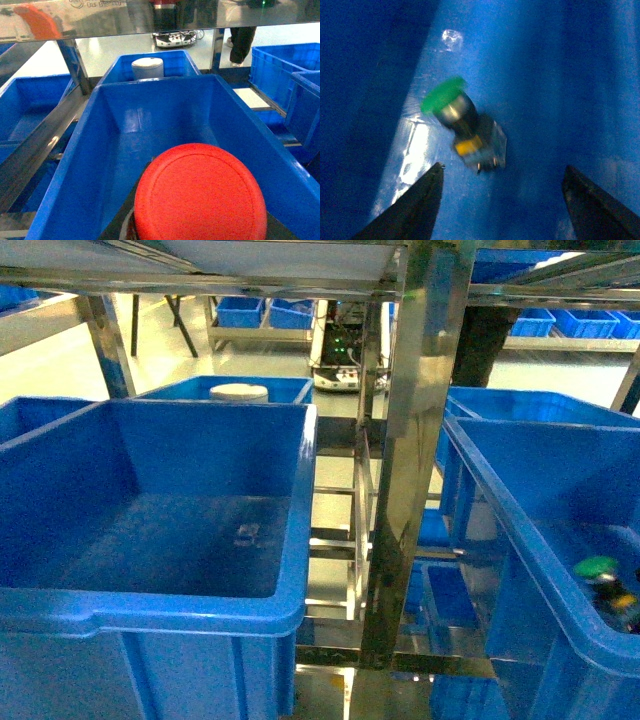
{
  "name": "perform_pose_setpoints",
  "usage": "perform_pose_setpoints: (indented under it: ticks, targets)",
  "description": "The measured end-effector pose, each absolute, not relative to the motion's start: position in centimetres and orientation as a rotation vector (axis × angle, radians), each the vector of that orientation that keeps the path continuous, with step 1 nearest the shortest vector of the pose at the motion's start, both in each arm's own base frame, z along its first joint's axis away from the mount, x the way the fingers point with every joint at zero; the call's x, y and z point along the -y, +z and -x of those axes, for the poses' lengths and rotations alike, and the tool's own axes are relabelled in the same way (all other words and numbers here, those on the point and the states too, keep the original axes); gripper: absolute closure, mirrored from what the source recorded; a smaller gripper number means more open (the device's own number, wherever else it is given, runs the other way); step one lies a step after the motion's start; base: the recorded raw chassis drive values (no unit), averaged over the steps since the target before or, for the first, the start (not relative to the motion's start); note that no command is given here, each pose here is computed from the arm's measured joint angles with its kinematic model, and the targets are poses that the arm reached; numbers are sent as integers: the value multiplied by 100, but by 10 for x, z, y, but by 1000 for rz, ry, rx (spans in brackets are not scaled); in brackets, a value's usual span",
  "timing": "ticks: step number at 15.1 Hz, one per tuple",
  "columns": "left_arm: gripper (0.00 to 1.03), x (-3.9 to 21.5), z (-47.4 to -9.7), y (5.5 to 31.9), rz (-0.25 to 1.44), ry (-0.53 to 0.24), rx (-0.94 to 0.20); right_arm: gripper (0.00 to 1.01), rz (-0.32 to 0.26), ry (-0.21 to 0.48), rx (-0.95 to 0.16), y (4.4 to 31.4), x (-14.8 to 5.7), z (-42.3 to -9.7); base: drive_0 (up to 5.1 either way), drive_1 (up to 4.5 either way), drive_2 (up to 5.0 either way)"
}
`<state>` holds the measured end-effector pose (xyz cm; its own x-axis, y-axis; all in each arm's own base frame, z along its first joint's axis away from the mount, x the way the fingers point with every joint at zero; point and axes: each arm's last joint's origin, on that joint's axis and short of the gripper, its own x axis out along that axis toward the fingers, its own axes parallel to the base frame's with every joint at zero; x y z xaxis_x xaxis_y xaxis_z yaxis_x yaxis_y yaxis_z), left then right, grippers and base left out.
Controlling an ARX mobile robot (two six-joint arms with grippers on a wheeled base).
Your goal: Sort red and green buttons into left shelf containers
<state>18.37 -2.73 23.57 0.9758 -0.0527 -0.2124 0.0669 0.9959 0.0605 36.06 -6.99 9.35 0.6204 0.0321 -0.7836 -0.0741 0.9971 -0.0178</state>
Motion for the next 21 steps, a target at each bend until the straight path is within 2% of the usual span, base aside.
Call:
perform_pose_setpoints:
  ticks: [6, 7, 8, 9, 10, 11, 13, 16, 18, 21]
  targets:
    - [78, 27, -184, 236, -67, -60, -212, 7, 43, 48, -847, 98, 70, -354, 0, 0, 0]
    - [78, 27, -184, 236, -68, -60, -213, 4, 43, 33, -753, 113, 71, -345, 0, 0, 0]
    - [78, 27, -184, 236, -68, -61, -213, 3, 82, 28, -559, 145, 64, -314, 0, 0, 0]
    - [78, 27, -184, 236, -67, -60, -212, 3, 101, 55, -433, 165, 49, -271, 0, 0, 0]
    - [78, 27, -184, 236, -67, -60, -212, 3, 43, 70, -373, 184, 45, -225, 0, 0, 0]
    - [78, 27, -184, 236, -68, -60, -213, 3, 32, 83, -329, 192, 42, -201, 0, 0, 0]
    - [78, 27, -184, 236, -68, -60, -213, 3, 28, 79, -299, 193, 39, -175, 0, 0, 0]
    - [78, 27, -184, 236, -68, -60, -213, 3, 28, 85, -298, 188, 35, -162, 0, 0, 0]
    - [78, 27, -184, 236, -67, -60, -212, 3, 5, 125, -338, 176, 32, -143, 0, 0, 0]
    - [78, 27, -184, 236, -68, -60, -213, 3, -3, 138, -326, 181, 44, -124, 0, 0, 0]
